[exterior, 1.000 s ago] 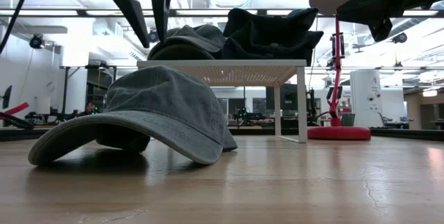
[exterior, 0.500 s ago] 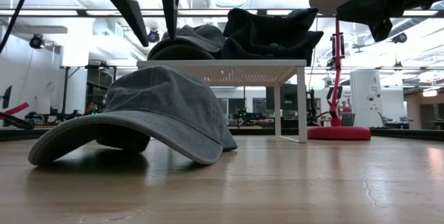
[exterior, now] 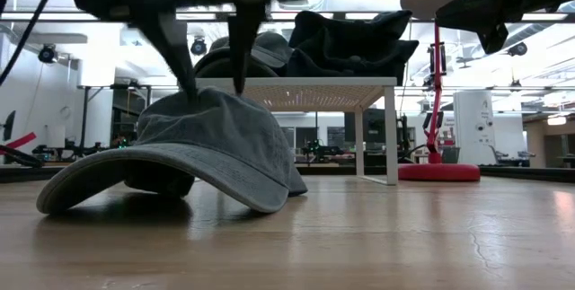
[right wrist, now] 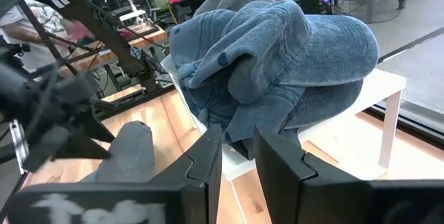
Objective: Pick & Place hat
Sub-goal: Stack the gray cap on the other gray cap on the shelf
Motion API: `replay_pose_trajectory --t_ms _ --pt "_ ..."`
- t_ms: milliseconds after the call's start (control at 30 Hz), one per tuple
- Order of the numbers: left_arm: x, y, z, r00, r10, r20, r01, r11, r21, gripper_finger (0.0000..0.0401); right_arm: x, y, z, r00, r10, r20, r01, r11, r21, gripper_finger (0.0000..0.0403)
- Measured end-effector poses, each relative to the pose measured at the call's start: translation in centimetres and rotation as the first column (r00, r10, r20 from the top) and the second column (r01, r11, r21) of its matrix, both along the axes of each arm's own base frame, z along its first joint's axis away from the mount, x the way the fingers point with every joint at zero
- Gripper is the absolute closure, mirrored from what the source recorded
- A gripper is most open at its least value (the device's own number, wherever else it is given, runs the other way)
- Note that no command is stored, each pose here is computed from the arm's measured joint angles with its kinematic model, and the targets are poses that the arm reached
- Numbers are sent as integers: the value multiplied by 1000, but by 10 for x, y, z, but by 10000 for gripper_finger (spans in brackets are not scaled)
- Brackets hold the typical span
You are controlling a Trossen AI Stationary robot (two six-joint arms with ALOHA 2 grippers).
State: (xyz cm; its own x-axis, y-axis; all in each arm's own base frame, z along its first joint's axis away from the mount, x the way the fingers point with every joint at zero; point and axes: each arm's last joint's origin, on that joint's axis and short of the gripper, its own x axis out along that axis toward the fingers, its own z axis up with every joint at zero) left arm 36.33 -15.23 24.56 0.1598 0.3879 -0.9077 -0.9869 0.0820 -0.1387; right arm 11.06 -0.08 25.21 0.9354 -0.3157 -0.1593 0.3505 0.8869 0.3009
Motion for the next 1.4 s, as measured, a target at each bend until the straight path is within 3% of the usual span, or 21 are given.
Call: replay_pose_trajectory --t_ms 300,567,733,933,1000,1133,1400 --pt "18 2 -52 978 -16 -210 -17 988 -156 178 0 0 0 1000 0 -1 0 1000 0 321" --pt "30 -4 -78 979 -7 -204 -37 977 -210 193 0 0 0 1000 -1 -1 1 1000 0 335" --pt "32 -4 -79 981 26 -190 -68 975 -213 247 0 0 0 1000 0 -1 0 1000 0 329" --pt "32 -5 -79 984 4 -178 -38 981 -189 368 0 0 0 1000 0 -1 0 1000 0 320" --pt "32 -6 -77 985 -15 -169 -15 985 -174 387 0 0 0 1000 0 -2 0 1000 0 317" --pt "28 -9 -65 988 -30 -153 5 986 -165 389 0 0 0 1000 0 -4 0 1000 0 314" --pt "5 -24 8 978 -74 -195 47 989 -140 392 0 0 -1 1000 -1 -6 1 1000 -1 326"
